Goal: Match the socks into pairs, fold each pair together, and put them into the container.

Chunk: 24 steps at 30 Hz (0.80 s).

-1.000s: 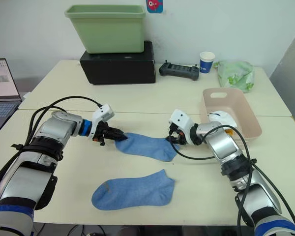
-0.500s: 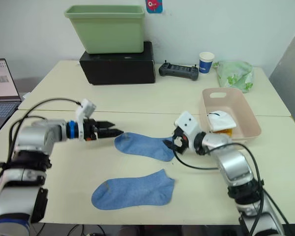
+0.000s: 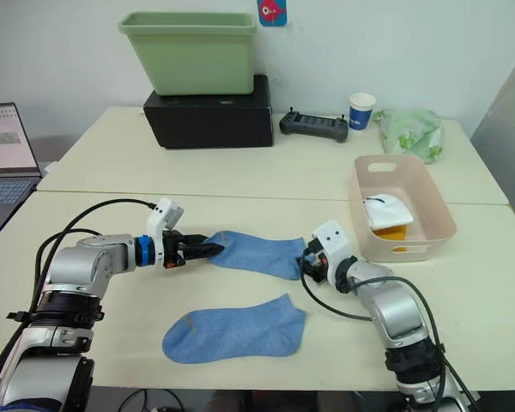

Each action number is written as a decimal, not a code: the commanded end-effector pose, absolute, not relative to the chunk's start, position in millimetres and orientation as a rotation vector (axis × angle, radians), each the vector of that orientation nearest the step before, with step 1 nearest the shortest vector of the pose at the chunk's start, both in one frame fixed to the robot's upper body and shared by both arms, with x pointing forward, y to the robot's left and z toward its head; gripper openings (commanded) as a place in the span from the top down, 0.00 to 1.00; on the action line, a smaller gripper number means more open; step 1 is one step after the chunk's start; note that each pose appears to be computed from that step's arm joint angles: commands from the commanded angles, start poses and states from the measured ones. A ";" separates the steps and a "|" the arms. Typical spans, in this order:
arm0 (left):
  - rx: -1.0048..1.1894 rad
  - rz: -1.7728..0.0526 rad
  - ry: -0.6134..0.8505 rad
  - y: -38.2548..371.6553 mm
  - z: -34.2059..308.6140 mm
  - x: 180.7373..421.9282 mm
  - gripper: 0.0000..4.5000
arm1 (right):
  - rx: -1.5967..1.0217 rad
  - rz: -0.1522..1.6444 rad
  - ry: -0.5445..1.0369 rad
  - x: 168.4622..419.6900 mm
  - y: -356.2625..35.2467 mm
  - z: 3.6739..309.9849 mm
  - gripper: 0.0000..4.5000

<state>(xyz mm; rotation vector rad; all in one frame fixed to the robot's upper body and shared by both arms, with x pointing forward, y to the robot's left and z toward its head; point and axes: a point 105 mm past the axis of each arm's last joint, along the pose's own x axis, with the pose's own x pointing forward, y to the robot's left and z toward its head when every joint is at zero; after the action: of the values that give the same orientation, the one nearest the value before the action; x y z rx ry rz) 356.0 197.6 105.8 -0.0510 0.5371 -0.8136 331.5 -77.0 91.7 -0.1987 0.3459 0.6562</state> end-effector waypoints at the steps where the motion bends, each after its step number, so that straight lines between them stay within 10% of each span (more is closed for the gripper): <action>1: -0.055 -0.857 0.557 188.7 99.0 350.7 0.70 | -0.208 0.687 0.343 326.6 -72.1 92.3 0.62; 6: -0.061 -0.838 0.528 192.5 103.9 352.7 1.00 | -0.152 0.767 0.302 317.0 -59.2 103.2 0.99; 12: -0.090 -0.848 0.436 195.9 133.6 346.5 1.00 | -0.084 0.823 0.226 308.5 -53.3 128.8 0.99; 24: -0.305 -0.865 0.568 207.9 155.2 232.0 1.00 | 0.097 1.199 0.304 225.1 -51.4 162.2 0.99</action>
<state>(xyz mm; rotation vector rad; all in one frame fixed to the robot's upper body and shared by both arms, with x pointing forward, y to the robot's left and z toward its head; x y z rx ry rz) 241.5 210.5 146.5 -0.3246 0.5856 -0.8437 234.7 -51.5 153.9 0.0996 0.3271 1.1622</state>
